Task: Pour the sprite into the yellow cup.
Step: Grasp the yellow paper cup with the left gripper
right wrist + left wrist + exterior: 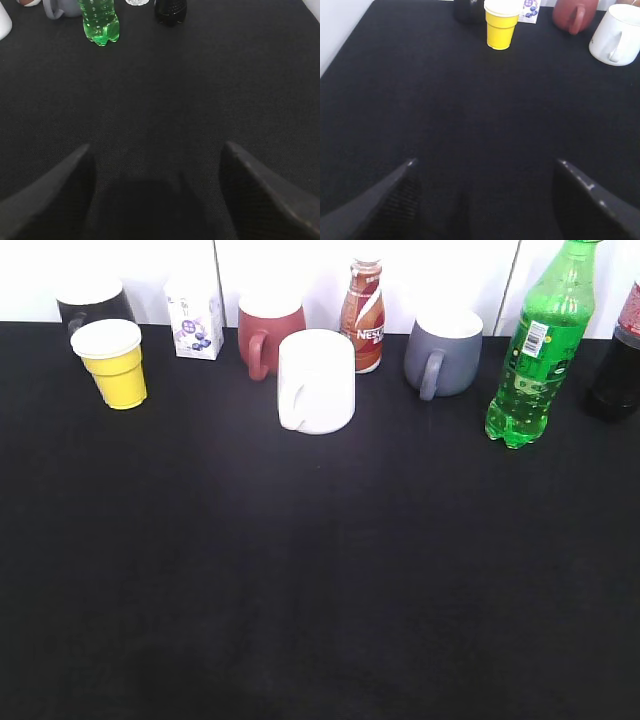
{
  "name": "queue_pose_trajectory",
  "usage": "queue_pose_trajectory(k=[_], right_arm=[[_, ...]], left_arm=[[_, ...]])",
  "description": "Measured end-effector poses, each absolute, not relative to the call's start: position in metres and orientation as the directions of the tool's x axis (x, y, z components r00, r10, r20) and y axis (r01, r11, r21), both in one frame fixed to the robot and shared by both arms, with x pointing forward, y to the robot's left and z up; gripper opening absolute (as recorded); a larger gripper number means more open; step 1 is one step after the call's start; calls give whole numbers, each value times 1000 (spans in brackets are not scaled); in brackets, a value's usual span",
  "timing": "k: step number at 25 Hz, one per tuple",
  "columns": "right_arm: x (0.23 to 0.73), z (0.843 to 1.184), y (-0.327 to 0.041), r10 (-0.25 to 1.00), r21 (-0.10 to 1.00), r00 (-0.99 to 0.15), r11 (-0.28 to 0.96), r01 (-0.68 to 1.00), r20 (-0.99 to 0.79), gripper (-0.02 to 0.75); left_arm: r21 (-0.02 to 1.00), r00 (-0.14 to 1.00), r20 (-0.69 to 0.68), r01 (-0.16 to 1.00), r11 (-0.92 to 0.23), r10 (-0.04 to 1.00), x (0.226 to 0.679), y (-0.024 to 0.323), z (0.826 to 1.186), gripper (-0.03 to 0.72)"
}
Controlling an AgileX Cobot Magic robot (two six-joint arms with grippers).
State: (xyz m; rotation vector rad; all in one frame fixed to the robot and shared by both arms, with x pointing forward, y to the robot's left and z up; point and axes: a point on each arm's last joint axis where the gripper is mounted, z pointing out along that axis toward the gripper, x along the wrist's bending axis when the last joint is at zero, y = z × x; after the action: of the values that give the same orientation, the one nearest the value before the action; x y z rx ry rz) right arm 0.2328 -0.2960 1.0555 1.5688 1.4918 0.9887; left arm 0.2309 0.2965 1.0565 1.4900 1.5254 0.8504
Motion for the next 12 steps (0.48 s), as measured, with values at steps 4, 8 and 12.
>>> queue_pose_trajectory(k=[4,8,12], right_arm=[[233,1055,-296,999,904,25,-46,425,39,585],[233,1055,-296,999,904,25,-46,425,39,585],[233,1055,-296,999,904,25,-46,425,39,585]], left_arm=[[895,38,-98,440,71,995,231,297,1057,606],[895,38,-98,440,71,995,231,297,1057,596],[895,52,-118,438,83,992,231,295,1057,587]])
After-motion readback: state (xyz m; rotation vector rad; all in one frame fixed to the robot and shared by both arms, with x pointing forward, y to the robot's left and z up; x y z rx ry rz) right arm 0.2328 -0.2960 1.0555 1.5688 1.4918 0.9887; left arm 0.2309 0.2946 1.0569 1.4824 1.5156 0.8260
